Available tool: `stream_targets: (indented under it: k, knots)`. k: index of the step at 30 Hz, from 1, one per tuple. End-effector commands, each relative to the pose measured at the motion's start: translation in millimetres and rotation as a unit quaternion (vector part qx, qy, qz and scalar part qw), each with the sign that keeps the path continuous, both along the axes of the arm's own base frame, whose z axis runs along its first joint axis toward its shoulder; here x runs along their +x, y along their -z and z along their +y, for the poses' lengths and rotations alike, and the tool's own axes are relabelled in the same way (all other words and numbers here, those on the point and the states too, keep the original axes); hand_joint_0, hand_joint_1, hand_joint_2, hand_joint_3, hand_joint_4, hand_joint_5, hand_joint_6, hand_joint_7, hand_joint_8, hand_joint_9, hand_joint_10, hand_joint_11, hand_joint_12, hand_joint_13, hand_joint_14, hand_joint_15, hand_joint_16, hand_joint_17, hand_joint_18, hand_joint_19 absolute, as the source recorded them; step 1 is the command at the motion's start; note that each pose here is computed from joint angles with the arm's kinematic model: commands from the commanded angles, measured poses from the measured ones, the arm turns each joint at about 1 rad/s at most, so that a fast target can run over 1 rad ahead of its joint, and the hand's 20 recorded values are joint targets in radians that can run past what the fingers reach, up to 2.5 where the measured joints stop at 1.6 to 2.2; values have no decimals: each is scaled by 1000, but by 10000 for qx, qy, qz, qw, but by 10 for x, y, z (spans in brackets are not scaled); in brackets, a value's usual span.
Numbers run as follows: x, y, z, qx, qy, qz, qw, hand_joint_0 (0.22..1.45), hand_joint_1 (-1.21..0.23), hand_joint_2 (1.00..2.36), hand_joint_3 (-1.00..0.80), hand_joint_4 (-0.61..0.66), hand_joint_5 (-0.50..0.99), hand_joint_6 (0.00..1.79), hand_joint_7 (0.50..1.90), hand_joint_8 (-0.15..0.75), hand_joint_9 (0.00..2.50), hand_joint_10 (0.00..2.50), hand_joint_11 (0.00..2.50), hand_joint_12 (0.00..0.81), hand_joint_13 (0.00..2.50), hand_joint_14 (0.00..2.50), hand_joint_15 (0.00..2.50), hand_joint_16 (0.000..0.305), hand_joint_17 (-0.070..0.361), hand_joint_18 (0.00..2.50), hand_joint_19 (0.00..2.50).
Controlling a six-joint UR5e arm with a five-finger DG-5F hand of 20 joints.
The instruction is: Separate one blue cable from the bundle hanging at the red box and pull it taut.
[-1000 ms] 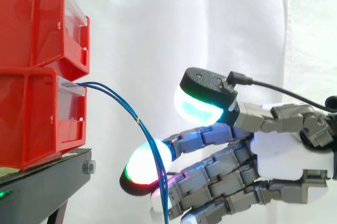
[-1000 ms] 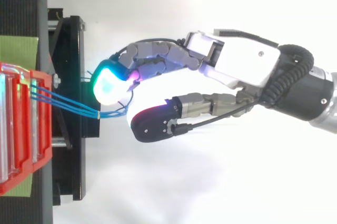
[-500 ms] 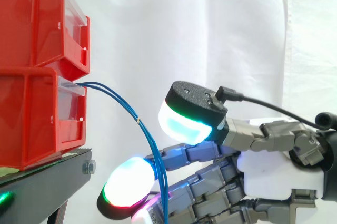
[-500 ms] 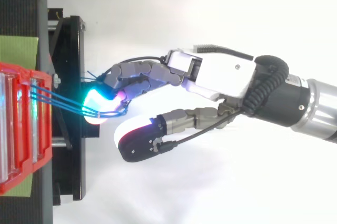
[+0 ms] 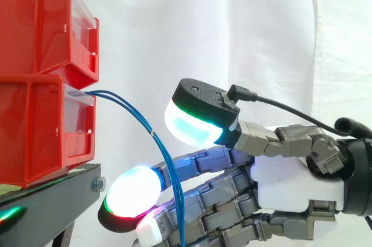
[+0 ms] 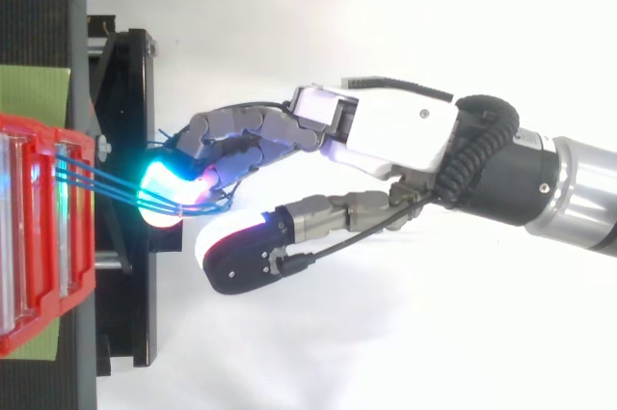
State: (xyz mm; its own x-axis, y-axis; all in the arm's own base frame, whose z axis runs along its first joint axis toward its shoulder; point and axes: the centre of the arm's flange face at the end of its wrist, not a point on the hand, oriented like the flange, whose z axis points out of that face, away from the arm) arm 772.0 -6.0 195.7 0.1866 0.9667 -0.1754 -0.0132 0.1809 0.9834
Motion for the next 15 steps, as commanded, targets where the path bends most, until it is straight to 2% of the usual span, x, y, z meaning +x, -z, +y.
stream_targets:
  k: [1, 6, 9, 12, 15]
  knots:
    - [0, 4, -69, 56, 16, -4, 10000, 593, -511, 1004, -470, 292, -144, 503, 1024, 300, 720, 14, 466, 289, 547, 13, 280, 37, 84, 511, 413]
    - [3, -8, -167, 117, -72, -25, 9999, 606, -527, 1006, -441, 267, -135, 503, 1078, 298, 732, 17, 478, 288, 555, 11, 280, 37, 83, 514, 410]
    - [6, -10, -172, 152, -150, -39, 9998, 611, -546, 1007, -430, 263, -134, 503, 1100, 298, 731, 17, 475, 288, 556, 11, 284, 37, 82, 514, 406]
    - [8, -10, -198, 245, -231, -55, 9994, 612, -559, 1007, -431, 249, -133, 503, 1123, 299, 733, 19, 485, 287, 562, 11, 289, 36, 82, 513, 412]
    - [10, -10, -218, 435, -348, -83, 9984, 613, -578, 1006, -435, 238, -130, 503, 1150, 299, 735, 15, 482, 288, 567, 12, 283, 36, 82, 513, 405]
